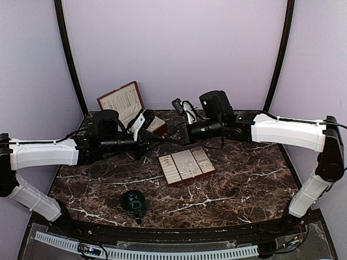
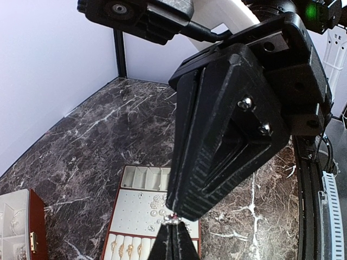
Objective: Organize the mixed jewelry
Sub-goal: Pass from the left arm to the right, then insert the earring into the earring holder.
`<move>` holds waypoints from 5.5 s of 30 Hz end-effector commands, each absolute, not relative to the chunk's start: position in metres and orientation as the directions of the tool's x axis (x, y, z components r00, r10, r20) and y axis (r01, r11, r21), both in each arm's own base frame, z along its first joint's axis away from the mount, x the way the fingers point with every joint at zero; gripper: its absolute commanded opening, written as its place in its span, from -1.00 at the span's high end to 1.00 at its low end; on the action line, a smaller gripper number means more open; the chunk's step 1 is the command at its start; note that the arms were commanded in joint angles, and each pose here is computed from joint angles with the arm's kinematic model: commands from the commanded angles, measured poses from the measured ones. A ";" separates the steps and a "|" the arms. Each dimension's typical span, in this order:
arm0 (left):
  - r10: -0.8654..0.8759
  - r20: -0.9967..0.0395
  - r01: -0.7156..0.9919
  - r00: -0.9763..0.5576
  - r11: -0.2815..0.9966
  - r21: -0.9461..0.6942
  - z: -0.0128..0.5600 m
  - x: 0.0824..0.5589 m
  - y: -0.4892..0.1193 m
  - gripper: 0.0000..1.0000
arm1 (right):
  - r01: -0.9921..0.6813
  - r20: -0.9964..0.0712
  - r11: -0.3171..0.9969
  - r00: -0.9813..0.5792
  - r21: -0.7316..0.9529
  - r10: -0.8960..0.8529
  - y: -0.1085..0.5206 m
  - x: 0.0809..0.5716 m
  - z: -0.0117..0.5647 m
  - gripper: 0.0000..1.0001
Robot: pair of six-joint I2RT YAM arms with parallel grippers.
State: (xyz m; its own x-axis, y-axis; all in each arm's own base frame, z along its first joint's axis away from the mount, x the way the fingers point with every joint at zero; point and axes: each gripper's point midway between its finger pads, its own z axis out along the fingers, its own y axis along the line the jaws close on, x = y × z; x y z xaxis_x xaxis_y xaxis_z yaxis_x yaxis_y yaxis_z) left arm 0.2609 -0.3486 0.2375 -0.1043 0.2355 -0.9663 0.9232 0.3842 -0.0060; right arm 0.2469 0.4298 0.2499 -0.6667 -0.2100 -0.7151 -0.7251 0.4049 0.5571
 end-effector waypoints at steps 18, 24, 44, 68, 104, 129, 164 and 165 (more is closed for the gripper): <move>0.210 -0.975 0.921 -0.072 0.390 0.016 0.251 0.257 -0.348 0.12 | -0.719 -0.796 0.454 -0.604 0.527 -0.033 0.409 0.268 0.285 1.00; 0.179 -0.976 0.889 -0.127 0.457 -0.032 0.253 0.269 -0.342 -0.06 | -0.699 -0.820 0.531 -0.572 0.478 -0.013 0.390 0.282 0.268 1.00; -0.049 -0.879 0.667 -0.474 0.632 -0.395 0.244 0.360 -0.274 -0.21 | -0.644 -0.818 0.715 -0.546 0.271 -0.182 0.373 0.342 0.138 1.00; -0.027 -0.871 0.664 -0.491 0.636 -0.393 0.233 0.363 -0.276 -0.22 | -0.568 -0.744 0.793 -0.624 0.223 -0.238 0.350 0.351 0.063 1.00; -0.028 -0.865 0.667 -0.502 0.625 -0.407 0.229 0.363 -0.279 -0.21 | -0.547 -0.736 0.812 -0.633 0.204 -0.241 0.341 0.351 0.049 1.00; -0.031 -0.864 0.670 -0.502 0.618 -0.411 0.230 0.362 -0.280 -0.21 | -0.552 -0.725 0.806 -0.642 0.212 -0.249 0.343 0.349 0.038 1.00; -0.156 -0.883 0.481 -0.443 0.790 -0.380 0.254 0.371 -0.231 -0.43 | -0.472 -0.859 0.862 -0.504 0.183 -0.094 0.314 0.366 0.167 0.03; -0.178 -0.872 0.457 -0.457 0.794 -0.401 0.253 0.372 -0.228 -0.43 | -0.463 -0.865 0.868 -0.496 0.182 -0.083 0.311 0.366 0.174 -0.01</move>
State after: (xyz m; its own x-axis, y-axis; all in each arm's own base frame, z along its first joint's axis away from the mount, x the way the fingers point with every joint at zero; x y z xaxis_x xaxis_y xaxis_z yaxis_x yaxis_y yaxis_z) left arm 0.3679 -0.2475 0.2543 -0.4279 -0.1065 -0.8975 0.5679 0.7408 -0.3587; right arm 0.3567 0.3247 0.1397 -0.5414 -0.1484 -0.8276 -0.5123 0.8387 0.1847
